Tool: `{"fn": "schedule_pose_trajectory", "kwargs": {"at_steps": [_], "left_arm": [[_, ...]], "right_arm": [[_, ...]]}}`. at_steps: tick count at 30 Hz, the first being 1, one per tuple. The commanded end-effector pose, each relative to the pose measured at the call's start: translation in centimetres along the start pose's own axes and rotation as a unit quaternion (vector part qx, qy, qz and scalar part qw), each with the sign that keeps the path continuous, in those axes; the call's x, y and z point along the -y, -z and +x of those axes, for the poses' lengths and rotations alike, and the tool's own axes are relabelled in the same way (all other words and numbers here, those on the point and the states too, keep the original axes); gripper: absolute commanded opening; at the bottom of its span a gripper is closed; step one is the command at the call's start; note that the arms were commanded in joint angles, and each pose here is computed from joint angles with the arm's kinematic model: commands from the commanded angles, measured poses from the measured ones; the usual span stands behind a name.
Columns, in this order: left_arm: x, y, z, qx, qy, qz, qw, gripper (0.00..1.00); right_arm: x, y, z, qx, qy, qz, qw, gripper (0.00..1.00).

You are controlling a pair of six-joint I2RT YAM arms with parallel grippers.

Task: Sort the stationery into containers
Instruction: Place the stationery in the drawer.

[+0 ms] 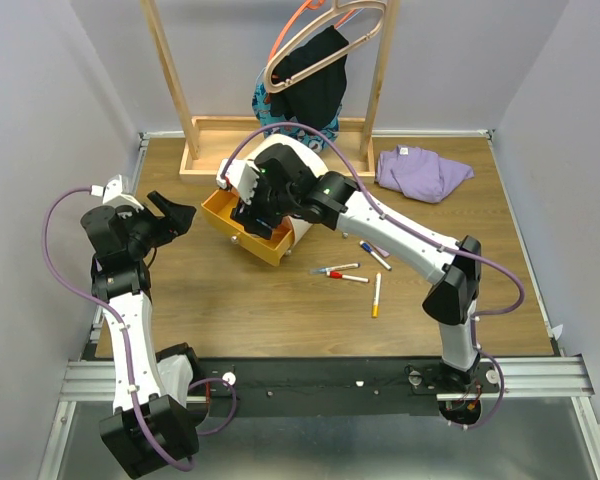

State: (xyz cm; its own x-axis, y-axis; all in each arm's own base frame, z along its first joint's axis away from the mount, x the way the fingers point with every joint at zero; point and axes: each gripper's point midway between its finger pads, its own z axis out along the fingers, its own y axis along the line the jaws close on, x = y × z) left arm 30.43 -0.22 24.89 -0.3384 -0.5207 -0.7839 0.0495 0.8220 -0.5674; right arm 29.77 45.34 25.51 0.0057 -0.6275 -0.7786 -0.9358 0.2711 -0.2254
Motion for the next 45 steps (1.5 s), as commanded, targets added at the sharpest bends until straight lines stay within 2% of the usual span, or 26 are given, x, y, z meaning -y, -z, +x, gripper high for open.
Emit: {"fn": "schedule_pose_trajectory", "kwargs": {"at_steps": [1,11,17,21,23,25,30,36,45], "left_arm": [[0.2,0.1,-0.5,0.015,-0.002,0.007,1.0,0.84],[0.6,-0.1,-0.5,0.015,0.006,0.022,1.0,0.84],[0.7,-0.1,-0.5,0.016,0.009,0.025,1.0,0.84],[0.8,-0.1,-0.5,0.018,0.01,0.028,0.999,0.84],[0.9,-0.1,-0.5,0.016,0.012,0.03,0.999,0.84],[1.0,-0.1,-0.5,0.016,0.012,0.031,0.999,0.84],[1.0,-0.1,-0.6,0.018,0.014,0.033,0.999,0.84],[0.9,-0.2,-0.2,0.016,0.02,0.035,0.999,0.84],[1.1,-0.2,-0.3,0.019,0.023,0.042,0.999,0.84]], "right_arm": [[1.4,-0.2,-1.2,0.016,0.006,0.03,0.999,0.12],[-0.3,-1.9,1.0,-0.009,-0.029,-0.002,1.0,0.15],[-0.6,-2.3,1.3,-0.014,-0.049,-0.003,0.999,0.21],[-0.3,-2.5,1.4,-0.014,-0.058,0.008,0.998,0.35],[-0.1,-2.6,1.3,-0.014,-0.06,0.013,0.998,0.38],[0.1,-2.6,1.2,-0.013,-0.065,0.019,0.998,0.48],[0.4,-2.3,1.3,-0.014,-0.071,0.029,0.997,0.58],[0.3,-2.3,2.6,-0.03,-0.073,0.037,0.996,0.63],[-0.4,-3.2,5.9,-0.072,-0.083,0.036,0.993,0.59]]}}
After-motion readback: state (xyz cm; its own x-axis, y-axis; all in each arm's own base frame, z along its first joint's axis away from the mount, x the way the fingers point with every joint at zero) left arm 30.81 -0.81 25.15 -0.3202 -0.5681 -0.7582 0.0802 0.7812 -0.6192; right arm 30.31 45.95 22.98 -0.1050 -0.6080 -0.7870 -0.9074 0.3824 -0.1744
